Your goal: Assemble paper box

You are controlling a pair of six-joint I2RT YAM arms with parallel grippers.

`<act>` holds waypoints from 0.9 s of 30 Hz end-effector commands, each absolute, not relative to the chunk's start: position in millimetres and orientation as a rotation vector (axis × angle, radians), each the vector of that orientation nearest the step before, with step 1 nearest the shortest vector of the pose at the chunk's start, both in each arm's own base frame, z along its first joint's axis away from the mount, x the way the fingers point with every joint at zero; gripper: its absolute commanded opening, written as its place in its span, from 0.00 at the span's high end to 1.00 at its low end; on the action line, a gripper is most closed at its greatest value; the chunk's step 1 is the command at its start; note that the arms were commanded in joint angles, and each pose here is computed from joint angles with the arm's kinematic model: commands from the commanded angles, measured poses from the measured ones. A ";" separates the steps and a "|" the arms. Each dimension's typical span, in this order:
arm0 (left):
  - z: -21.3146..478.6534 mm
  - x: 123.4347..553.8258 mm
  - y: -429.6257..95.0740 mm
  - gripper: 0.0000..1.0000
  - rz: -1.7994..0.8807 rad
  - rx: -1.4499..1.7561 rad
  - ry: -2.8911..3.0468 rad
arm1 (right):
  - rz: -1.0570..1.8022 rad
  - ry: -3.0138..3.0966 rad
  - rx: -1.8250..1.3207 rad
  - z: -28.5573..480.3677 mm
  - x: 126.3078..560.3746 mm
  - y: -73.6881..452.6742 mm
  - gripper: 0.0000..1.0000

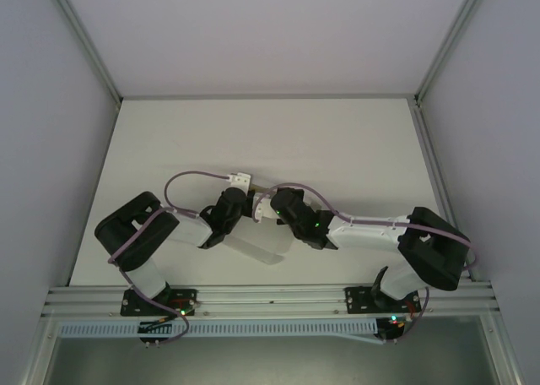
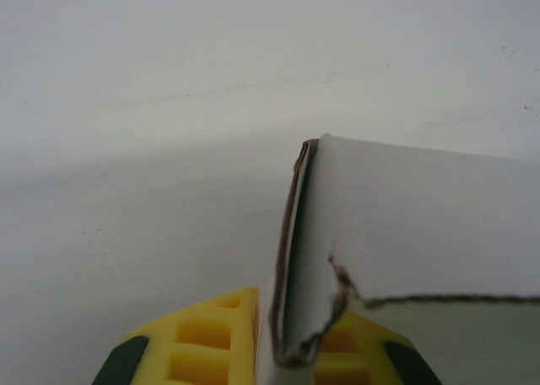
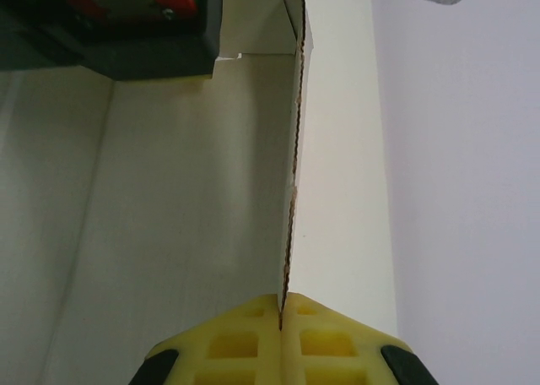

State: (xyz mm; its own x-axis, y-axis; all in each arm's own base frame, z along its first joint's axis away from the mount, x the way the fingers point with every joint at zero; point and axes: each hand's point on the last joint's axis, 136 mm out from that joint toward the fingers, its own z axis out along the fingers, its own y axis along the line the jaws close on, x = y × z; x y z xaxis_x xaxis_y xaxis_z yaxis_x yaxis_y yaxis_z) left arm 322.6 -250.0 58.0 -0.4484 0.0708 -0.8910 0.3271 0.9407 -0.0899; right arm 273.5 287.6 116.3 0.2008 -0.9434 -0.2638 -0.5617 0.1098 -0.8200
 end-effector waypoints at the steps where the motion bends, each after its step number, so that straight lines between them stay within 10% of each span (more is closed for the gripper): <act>1: 22.6 330.1 -145.7 0.95 0.181 0.057 2.103 | -0.657 1.556 -1.715 84.3 258.6 248.3 1.00; 6: 45.5 318.6 -196.6 0.89 -0.176 0.272 2.018 | -0.588 1.578 -1.691 86.3 257.2 256.8 1.00; 16: 85.9 305.9 -228.0 1.00 -0.373 0.398 1.857 | -0.118 1.634 -1.541 150.3 231.9 299.3 0.34; 18: 85.5 305.0 -231.5 1.00 -0.382 0.415 1.849 | 0.035 1.583 -1.474 177.8 222.0 310.3 0.00; 27: 80.7 301.9 -249.9 0.99 -0.449 0.477 1.821 | 0.339 1.816 -0.761 252.6 286.8 283.3 0.00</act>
State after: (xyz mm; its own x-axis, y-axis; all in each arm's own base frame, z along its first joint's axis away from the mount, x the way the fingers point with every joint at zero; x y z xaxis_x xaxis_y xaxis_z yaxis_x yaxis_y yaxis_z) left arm 302.2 -237.3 72.0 -0.3214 0.1041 -0.9412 0.4837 0.8726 -0.0687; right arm 258.1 291.5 235.9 0.0074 -0.5555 -0.8315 -0.7184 0.5754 -0.3908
